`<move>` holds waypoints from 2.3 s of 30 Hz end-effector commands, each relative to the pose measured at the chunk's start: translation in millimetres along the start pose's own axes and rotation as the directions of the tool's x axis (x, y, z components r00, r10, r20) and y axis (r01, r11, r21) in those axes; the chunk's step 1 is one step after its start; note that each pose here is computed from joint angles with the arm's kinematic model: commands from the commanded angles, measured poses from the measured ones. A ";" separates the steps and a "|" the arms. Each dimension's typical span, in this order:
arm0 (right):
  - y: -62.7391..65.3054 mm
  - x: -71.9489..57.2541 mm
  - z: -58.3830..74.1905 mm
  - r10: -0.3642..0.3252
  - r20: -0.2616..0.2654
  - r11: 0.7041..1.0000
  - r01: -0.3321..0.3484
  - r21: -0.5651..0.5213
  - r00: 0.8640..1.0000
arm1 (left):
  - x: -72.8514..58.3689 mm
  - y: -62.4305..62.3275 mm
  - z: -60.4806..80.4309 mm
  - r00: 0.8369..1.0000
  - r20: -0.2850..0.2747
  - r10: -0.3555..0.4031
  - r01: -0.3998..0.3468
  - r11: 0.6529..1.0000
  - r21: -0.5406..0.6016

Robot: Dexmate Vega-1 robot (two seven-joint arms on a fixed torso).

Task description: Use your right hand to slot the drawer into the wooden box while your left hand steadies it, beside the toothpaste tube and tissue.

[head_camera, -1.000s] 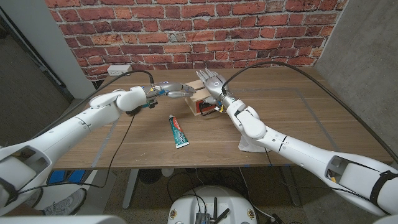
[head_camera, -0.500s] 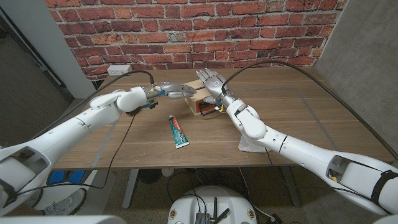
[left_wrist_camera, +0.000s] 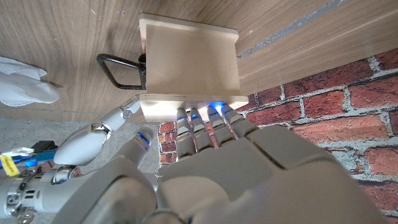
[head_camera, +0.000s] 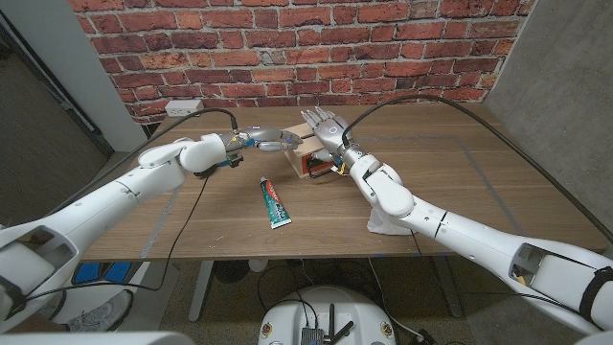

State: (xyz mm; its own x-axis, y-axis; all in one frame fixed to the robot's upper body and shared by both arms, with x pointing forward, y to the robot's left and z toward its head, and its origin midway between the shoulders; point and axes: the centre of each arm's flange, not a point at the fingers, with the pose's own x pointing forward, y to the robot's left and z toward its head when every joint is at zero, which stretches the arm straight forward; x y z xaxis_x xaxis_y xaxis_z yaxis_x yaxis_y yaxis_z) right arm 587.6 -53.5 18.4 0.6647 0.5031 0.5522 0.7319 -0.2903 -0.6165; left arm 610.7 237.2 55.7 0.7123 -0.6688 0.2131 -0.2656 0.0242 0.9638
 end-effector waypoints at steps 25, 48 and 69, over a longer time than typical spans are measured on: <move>-13.3 -46.4 -25.4 0.054 -0.014 0.993 -0.052 0.105 0.998 | -7.8 7.6 -1.1 0.998 -0.019 0.053 -0.053 0.998 0.015; -25.9 -61.5 -59.7 0.067 -0.023 0.969 -0.059 0.240 0.998 | -21.6 15.9 -6.1 0.974 -0.084 0.210 -0.217 0.972 -0.091; -23.8 -72.8 -80.5 0.056 -0.110 0.897 -0.002 0.442 0.992 | -48.4 8.1 -18.0 0.880 -0.223 0.420 -0.455 0.880 -0.135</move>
State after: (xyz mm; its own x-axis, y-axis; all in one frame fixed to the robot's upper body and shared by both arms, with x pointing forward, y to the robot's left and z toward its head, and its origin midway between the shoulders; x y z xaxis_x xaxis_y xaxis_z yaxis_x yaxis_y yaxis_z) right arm 535.6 -135.4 37.5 0.7221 0.4245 0.5463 0.6113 -0.0219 -0.7911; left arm 590.3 272.3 66.1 0.6795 -0.5034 0.5337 -0.4109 0.3415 0.8453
